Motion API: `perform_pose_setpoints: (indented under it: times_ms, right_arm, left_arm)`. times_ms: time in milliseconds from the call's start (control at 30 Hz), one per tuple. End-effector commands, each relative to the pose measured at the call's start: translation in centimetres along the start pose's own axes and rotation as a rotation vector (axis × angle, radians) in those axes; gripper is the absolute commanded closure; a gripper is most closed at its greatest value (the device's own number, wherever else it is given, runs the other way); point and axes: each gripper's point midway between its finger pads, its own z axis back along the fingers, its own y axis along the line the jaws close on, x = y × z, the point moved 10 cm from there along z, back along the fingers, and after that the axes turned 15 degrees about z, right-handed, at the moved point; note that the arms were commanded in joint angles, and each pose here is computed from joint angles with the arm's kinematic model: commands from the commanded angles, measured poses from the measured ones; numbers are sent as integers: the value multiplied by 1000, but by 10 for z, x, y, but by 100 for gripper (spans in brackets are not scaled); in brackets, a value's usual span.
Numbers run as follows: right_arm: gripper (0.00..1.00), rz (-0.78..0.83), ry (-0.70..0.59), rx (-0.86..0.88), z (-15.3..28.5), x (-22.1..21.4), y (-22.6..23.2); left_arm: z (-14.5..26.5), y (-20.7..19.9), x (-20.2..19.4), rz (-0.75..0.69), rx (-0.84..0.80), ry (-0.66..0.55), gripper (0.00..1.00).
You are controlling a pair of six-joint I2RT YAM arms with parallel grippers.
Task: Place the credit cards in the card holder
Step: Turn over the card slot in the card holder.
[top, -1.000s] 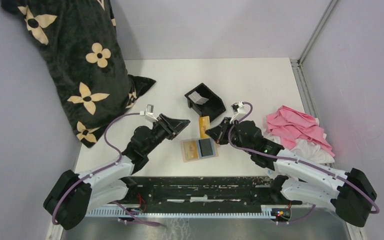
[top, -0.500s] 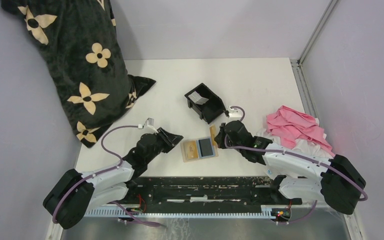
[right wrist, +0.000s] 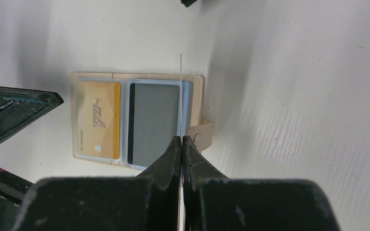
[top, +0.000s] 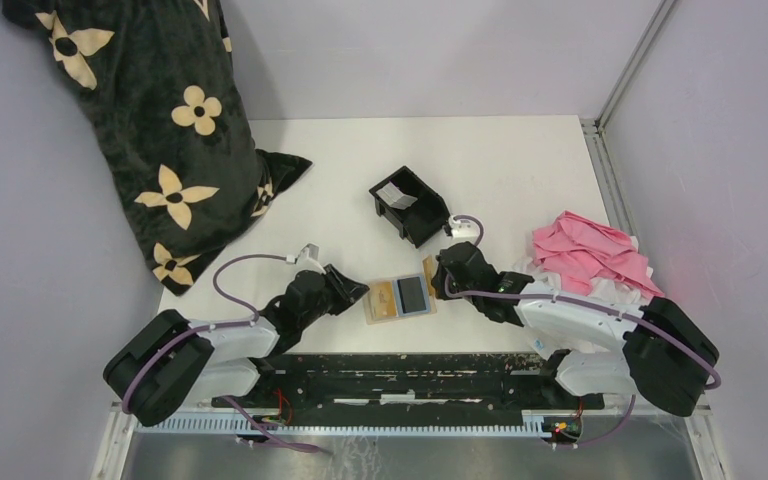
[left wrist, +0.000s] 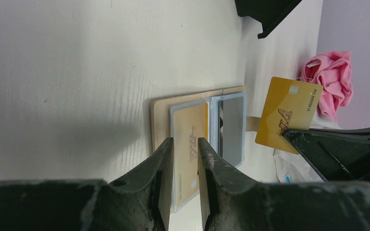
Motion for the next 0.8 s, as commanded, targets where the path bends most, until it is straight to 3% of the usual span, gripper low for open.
perform_pose_setpoints:
  times_ms: [0,767]
  right_arm:
    - [99,-5,-57,5,-3,17,6]
    - [99,-30,-10,35,-15,-2,7]
  left_arm:
    - [-3,-6,2,-42,-49,-30,68]
    - [-3,3,-3,-38,-15,-20,68]
